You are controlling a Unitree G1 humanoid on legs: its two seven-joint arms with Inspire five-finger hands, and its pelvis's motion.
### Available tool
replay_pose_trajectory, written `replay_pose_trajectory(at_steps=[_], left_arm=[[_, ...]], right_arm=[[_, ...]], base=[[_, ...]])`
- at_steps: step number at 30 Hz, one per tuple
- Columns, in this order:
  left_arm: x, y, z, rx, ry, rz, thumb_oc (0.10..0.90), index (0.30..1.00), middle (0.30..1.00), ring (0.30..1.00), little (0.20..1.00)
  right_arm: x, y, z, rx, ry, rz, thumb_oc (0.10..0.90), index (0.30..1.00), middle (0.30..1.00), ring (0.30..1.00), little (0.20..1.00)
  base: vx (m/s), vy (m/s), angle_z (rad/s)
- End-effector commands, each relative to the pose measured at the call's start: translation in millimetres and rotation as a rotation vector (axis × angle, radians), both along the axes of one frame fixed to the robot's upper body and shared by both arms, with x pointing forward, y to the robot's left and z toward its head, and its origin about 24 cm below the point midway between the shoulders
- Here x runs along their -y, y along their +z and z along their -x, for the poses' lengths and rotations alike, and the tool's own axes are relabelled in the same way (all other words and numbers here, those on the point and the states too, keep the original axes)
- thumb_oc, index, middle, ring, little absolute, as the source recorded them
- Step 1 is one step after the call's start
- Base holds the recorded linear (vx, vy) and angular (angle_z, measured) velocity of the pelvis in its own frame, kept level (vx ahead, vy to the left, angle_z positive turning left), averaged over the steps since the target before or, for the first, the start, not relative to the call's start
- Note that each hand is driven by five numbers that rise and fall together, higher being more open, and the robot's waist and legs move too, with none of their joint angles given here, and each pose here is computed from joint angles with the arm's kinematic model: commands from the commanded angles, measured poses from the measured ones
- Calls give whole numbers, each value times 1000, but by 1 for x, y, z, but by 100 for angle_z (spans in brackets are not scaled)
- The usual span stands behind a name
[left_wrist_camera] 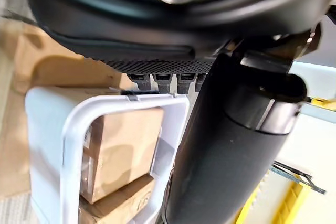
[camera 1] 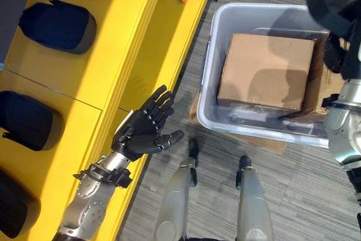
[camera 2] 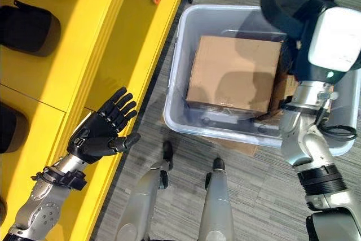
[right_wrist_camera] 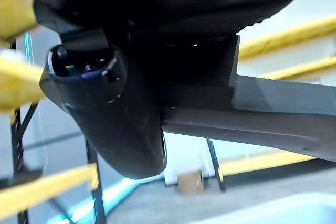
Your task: Move parts from the plastic box to the shelf.
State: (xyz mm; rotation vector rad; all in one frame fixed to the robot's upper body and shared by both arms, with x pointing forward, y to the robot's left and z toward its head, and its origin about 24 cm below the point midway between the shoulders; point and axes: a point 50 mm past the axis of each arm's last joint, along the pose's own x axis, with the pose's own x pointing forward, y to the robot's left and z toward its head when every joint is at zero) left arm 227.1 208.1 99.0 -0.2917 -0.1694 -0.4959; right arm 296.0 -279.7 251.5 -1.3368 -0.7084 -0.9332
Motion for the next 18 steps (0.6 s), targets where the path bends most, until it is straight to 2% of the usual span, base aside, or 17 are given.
replay_pose_trajectory(at_steps=[1,4,6,10,14,18], left_arm=[[2,27,8,176,-43,27,900,1000,1000,1000,1000],[1,30,11,193,-50,4,900,1000,1000,1000,1000],[-2,30,11,221,-44,-66,900,1000,1000,1000,1000],[-4,32,6,219,-25,-79,900,1000,1000,1000,1000],[-5,30,-4,250,26,-171,900,1000,1000,1000,1000],[-1,30,-11,300,95,-293,900,1000,1000,1000,1000]], right_arm=[[-17,76,26,248,142,103,400,300,300,300,300],[-18,64,25,54,244,61,400,300,300,300,300],[-25,48,21,-259,325,90,400,300,300,300,300],[-27,35,22,-503,386,72,400,300,300,300,300],[-35,10,22,-941,494,60,400,300,300,300,300],[-42,-6,23,-1172,543,45,400,300,300,300,300]], base=[[37,-78,-5],[60,-49,0],[101,-14,-4],[74,-23,-3],[75,-63,-3],[27,-98,-4]])
